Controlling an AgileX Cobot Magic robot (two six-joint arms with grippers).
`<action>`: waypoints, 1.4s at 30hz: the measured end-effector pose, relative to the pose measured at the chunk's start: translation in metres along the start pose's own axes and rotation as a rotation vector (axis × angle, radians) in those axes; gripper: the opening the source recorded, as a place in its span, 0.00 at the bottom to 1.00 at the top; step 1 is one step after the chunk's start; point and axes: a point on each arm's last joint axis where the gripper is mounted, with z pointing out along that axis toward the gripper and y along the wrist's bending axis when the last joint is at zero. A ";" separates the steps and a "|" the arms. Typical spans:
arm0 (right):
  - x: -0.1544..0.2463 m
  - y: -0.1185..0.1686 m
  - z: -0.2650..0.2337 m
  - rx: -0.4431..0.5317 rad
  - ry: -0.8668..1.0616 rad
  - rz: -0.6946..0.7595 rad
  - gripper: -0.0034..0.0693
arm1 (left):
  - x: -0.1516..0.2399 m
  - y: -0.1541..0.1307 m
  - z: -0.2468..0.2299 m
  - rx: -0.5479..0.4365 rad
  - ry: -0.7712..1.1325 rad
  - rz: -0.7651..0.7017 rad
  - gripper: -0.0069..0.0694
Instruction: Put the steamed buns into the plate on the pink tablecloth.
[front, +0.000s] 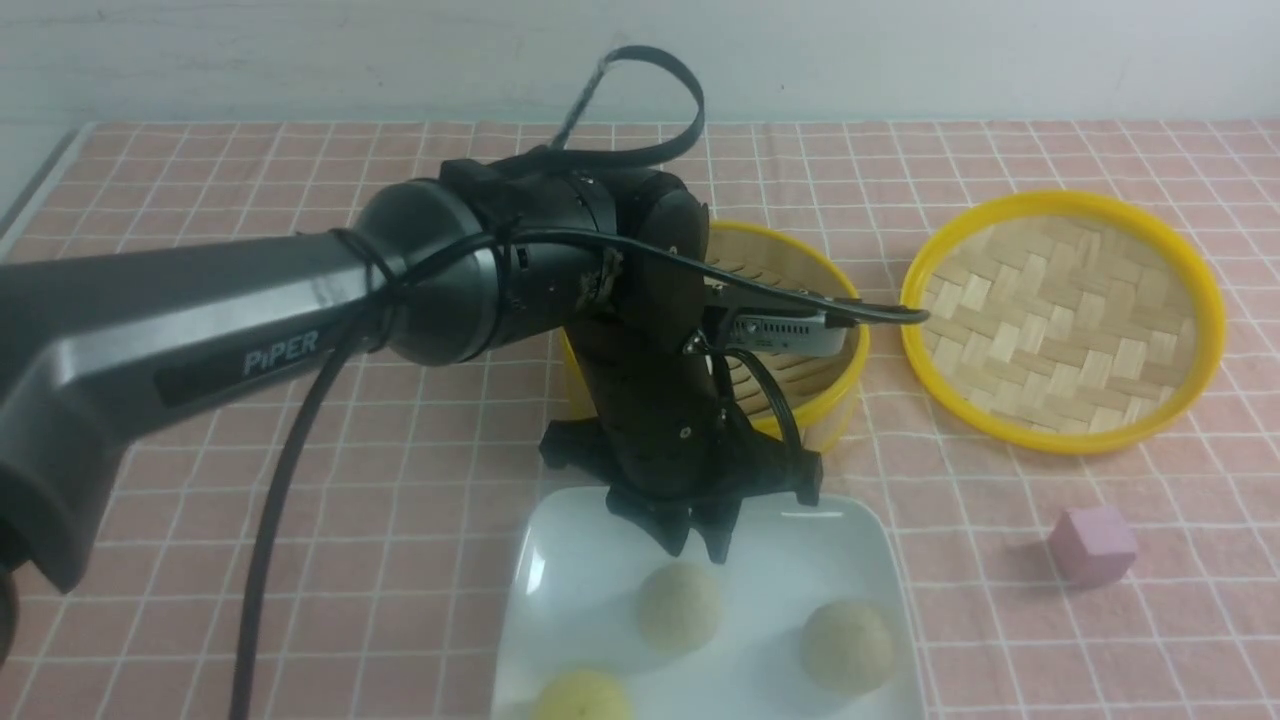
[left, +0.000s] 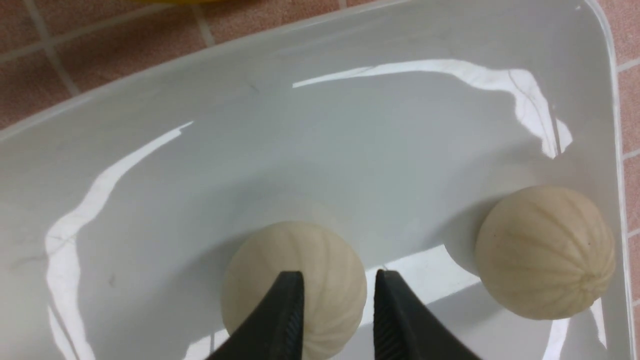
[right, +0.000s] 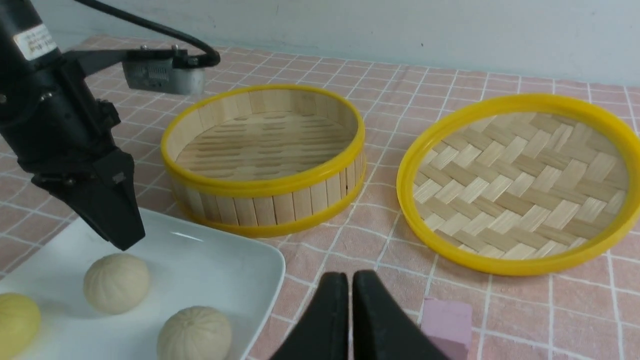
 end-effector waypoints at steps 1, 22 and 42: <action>0.001 0.000 0.000 0.000 0.005 0.000 0.05 | 0.000 0.000 0.000 0.000 0.000 0.000 0.39; 0.090 -0.018 0.010 0.265 0.134 0.064 0.09 | 0.012 -0.030 -0.007 -0.106 -0.096 0.241 0.28; 0.089 -0.023 0.010 0.351 0.094 0.077 0.12 | 0.096 0.024 -0.195 -0.308 -0.380 0.214 0.09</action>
